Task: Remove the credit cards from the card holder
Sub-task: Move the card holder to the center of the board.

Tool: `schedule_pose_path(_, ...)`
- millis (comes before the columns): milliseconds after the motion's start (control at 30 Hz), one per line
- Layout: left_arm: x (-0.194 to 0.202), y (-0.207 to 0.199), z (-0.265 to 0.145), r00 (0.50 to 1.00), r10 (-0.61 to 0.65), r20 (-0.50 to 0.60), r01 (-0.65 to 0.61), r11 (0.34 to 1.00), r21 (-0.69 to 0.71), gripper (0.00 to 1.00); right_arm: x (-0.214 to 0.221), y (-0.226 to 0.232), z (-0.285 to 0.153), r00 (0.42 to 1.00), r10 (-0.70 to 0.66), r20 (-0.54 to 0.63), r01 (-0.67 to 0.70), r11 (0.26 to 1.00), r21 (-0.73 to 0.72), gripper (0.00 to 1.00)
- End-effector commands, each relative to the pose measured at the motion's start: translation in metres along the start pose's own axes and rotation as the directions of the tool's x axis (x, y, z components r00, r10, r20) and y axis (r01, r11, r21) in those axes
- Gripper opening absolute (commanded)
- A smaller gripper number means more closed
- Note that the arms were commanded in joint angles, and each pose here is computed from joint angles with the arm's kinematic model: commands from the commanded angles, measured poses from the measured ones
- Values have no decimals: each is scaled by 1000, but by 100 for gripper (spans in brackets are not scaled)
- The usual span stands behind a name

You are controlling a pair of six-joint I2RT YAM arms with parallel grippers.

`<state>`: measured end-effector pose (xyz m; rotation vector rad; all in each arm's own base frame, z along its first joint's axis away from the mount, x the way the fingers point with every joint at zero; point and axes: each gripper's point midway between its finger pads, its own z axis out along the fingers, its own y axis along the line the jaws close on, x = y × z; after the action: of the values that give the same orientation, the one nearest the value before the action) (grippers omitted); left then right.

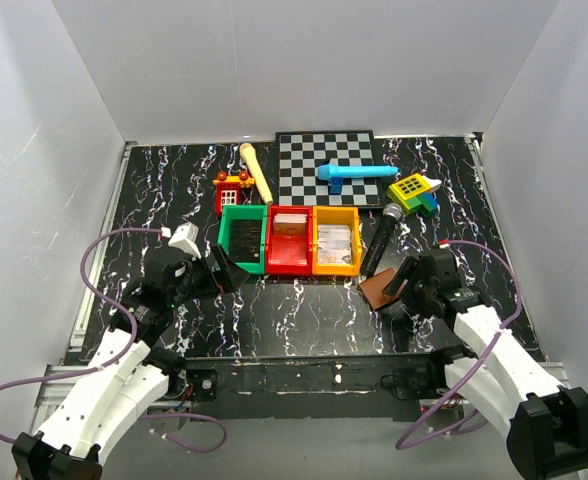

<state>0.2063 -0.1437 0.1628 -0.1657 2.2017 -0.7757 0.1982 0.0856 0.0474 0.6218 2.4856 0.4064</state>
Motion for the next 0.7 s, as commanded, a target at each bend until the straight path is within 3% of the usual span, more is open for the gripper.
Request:
schedule_pose_path(0,1,-1,0,1000,-19,15,19,1000,4,97,-5,9,2,998,65,12,-65,997,-31,78)
schedule_pose_path(233,2,-4,-2,1000,-9,22,9,1000,10,97,-3,3,8,995,99,-2,-99,995,-6,74)
schedule_pose_path(667,4,-5,-2,1000,-4,19,4,1000,7,97,-7,-2,16,995,99,-23,-99,995,24,55)
